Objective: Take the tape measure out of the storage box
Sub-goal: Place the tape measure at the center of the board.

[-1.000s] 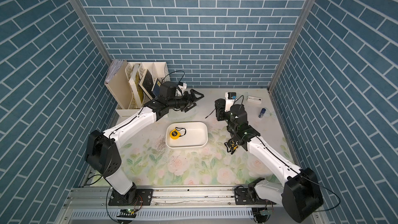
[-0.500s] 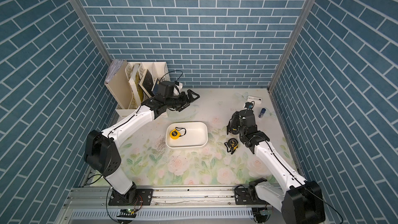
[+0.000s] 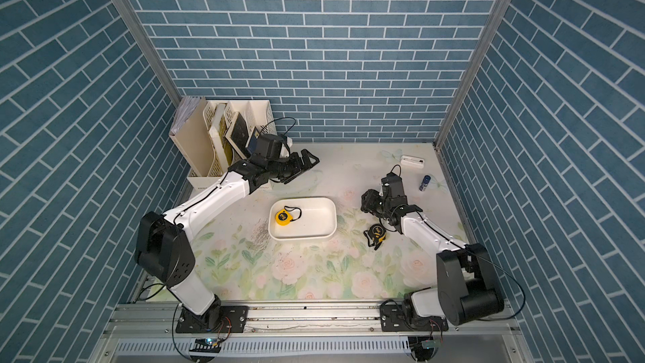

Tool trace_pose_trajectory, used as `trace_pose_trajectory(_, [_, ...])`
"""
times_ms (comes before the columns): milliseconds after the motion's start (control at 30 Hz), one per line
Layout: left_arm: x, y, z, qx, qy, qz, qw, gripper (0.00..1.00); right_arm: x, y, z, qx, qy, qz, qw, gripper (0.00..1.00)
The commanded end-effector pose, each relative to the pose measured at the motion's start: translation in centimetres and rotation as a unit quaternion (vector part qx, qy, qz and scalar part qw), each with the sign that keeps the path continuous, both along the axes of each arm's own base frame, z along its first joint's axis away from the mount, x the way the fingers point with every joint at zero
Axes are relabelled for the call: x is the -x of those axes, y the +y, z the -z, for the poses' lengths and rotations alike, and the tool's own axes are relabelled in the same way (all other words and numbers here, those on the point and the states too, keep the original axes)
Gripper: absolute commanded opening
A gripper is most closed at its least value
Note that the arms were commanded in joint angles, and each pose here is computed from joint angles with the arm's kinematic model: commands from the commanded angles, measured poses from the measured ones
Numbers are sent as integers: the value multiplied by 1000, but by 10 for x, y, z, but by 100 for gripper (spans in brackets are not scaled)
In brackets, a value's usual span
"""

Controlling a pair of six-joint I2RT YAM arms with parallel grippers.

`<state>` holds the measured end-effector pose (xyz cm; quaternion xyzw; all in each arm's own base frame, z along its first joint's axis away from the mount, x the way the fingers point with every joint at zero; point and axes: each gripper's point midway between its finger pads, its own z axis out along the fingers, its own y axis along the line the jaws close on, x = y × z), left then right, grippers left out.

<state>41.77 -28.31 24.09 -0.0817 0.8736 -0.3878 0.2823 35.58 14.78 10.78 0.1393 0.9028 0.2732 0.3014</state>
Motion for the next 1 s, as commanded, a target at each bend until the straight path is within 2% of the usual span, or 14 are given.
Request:
trace_pose_trajectory(0, [4, 8, -6, -8, -10, -4, 1000, 100, -14, 20, -20, -61, -14, -16, 998, 0])
trace_pose_trajectory(167, [5, 9, 0, -13, -5, -6, 1000, 100, -8, 33, 9, -88, 38, -35, 995, 0])
trace_pose_trajectory(400, [5, 10, 7, -19, 2, -6, 1000, 100, 1, 43, 30, -95, 76, -56, 991, 0])
trace_pose_trajectory(800, [4, 11, 11, -25, 8, -8, 1000, 100, 18, 68, 38, -87, 105, -102, 985, 0])
trace_pose_trajectory(967, [4, 12, 10, -27, 5, -7, 1000, 100, 26, 65, 57, -76, 132, -98, 983, 0])
